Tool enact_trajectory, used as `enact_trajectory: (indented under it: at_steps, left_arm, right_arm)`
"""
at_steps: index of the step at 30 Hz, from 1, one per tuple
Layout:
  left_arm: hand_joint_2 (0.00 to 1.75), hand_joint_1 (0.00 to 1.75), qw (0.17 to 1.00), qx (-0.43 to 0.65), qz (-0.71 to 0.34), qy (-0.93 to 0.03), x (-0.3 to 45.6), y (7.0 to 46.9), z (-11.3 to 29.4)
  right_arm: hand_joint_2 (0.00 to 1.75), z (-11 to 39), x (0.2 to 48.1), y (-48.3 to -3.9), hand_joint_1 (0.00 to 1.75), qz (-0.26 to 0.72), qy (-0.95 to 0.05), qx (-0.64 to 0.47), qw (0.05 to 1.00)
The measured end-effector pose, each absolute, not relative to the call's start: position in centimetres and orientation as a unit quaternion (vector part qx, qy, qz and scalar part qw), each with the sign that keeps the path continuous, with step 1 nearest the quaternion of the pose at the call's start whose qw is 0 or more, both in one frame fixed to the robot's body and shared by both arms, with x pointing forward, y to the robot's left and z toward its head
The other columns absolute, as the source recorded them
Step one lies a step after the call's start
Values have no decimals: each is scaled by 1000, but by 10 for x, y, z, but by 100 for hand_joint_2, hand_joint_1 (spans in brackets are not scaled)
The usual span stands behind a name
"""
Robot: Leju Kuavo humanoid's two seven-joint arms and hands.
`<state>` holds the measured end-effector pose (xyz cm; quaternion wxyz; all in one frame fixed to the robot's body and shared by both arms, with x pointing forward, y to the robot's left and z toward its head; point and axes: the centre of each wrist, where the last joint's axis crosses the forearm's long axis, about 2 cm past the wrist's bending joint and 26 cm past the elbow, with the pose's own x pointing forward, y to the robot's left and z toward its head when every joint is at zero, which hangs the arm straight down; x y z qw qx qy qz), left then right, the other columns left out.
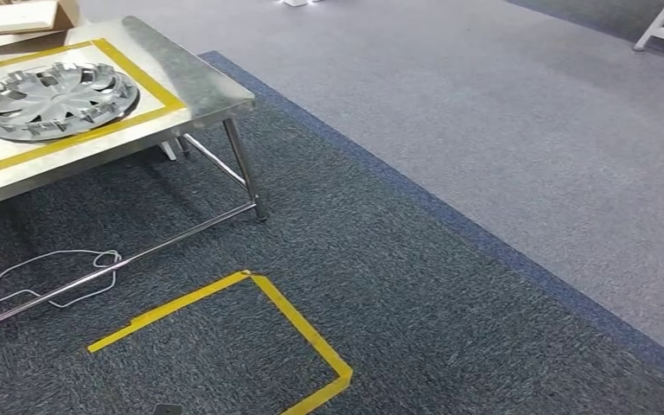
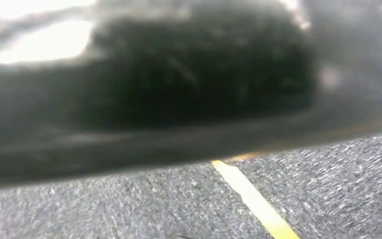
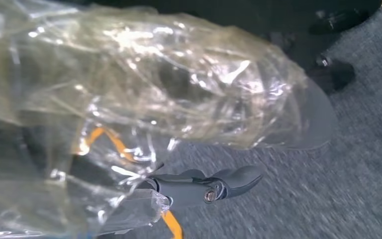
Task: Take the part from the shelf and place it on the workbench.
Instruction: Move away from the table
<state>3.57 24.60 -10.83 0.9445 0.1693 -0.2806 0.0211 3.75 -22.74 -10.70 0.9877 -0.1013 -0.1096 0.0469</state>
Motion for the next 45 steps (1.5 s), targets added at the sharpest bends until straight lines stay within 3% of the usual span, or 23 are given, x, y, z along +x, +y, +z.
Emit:
enact_trajectory:
  at_steps: [45]
  left_arm:
    - [0,0,942,147,11,-302,41,242,-108]
  right_arm:
    - [0,-108,34,-231,0,52,-93,-99,989]
